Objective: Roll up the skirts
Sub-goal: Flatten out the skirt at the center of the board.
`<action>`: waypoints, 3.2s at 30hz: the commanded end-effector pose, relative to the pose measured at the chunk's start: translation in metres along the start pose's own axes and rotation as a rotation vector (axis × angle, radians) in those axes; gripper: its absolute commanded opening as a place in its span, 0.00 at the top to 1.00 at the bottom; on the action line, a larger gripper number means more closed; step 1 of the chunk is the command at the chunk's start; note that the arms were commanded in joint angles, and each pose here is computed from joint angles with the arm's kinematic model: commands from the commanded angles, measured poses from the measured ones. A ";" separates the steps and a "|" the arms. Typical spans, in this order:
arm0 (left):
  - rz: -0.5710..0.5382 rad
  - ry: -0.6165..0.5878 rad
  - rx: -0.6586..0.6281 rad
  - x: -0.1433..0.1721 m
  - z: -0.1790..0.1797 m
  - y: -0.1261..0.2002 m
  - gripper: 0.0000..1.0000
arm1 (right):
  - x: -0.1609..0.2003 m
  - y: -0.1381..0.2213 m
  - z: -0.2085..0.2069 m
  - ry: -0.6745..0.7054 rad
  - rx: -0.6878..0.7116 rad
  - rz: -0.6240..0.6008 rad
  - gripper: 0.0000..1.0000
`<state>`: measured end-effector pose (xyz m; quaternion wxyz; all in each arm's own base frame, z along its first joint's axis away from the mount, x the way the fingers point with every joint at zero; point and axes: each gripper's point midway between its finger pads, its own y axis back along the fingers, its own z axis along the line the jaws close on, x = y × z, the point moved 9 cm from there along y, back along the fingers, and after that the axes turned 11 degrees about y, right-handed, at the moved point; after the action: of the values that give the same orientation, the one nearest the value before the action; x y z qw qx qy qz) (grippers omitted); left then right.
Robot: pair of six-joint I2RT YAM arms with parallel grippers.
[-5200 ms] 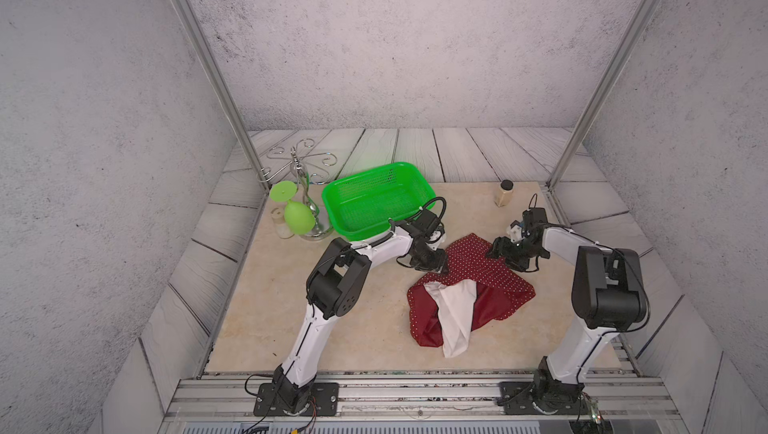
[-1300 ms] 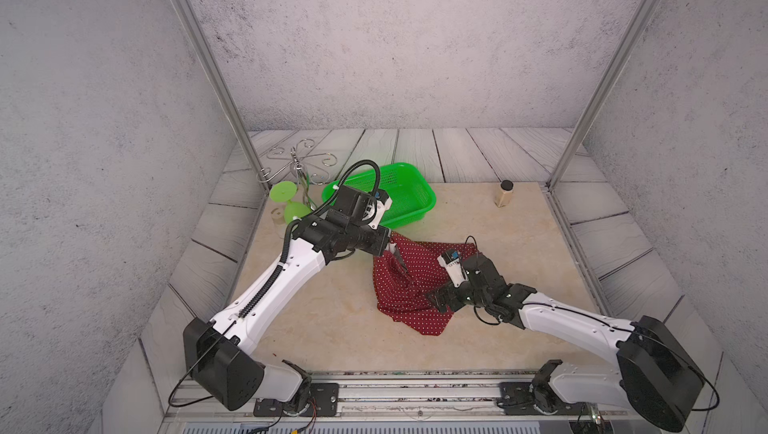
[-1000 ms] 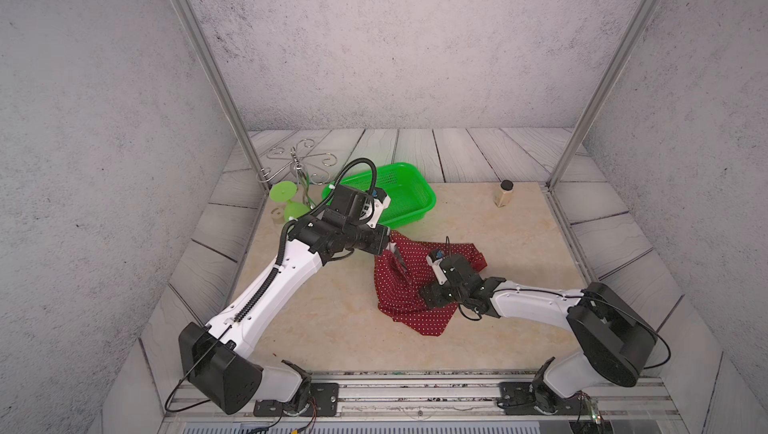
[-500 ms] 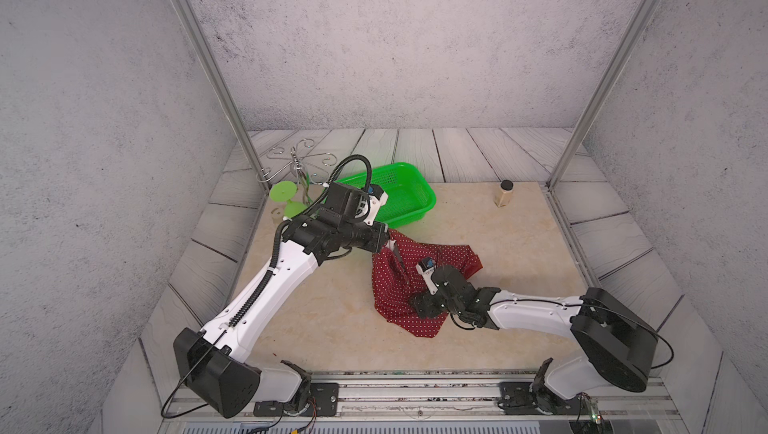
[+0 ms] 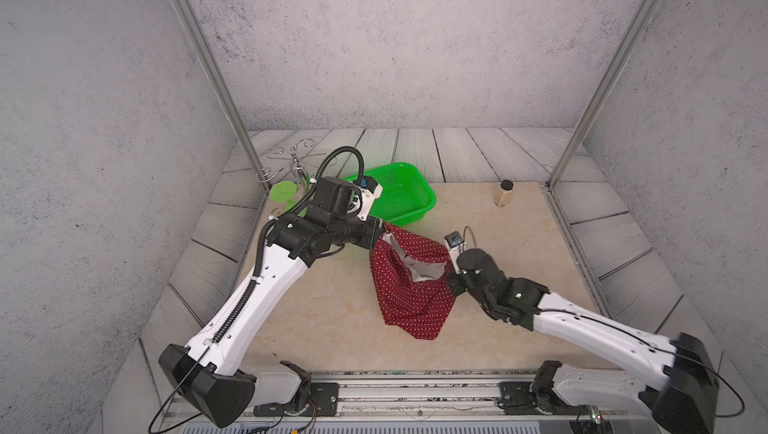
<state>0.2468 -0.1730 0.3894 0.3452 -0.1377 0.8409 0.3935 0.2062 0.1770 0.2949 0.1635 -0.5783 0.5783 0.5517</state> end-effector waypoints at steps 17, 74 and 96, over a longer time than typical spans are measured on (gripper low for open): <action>-0.215 -0.312 0.605 -0.046 -0.110 0.066 1.00 | -0.139 0.192 -0.150 0.191 0.527 -0.384 1.00; 0.245 0.415 -0.254 0.088 0.124 -0.116 0.44 | 0.157 -0.145 -0.101 -0.982 -0.323 0.510 0.33; 0.176 0.123 -0.609 0.058 0.150 -0.257 0.46 | 0.158 -0.188 -0.113 -0.868 -0.299 0.623 0.34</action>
<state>0.4000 -0.2212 0.1346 0.1828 -0.1856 0.7331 0.6283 0.3689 0.0557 0.1292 0.1544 -0.1245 0.5037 0.8408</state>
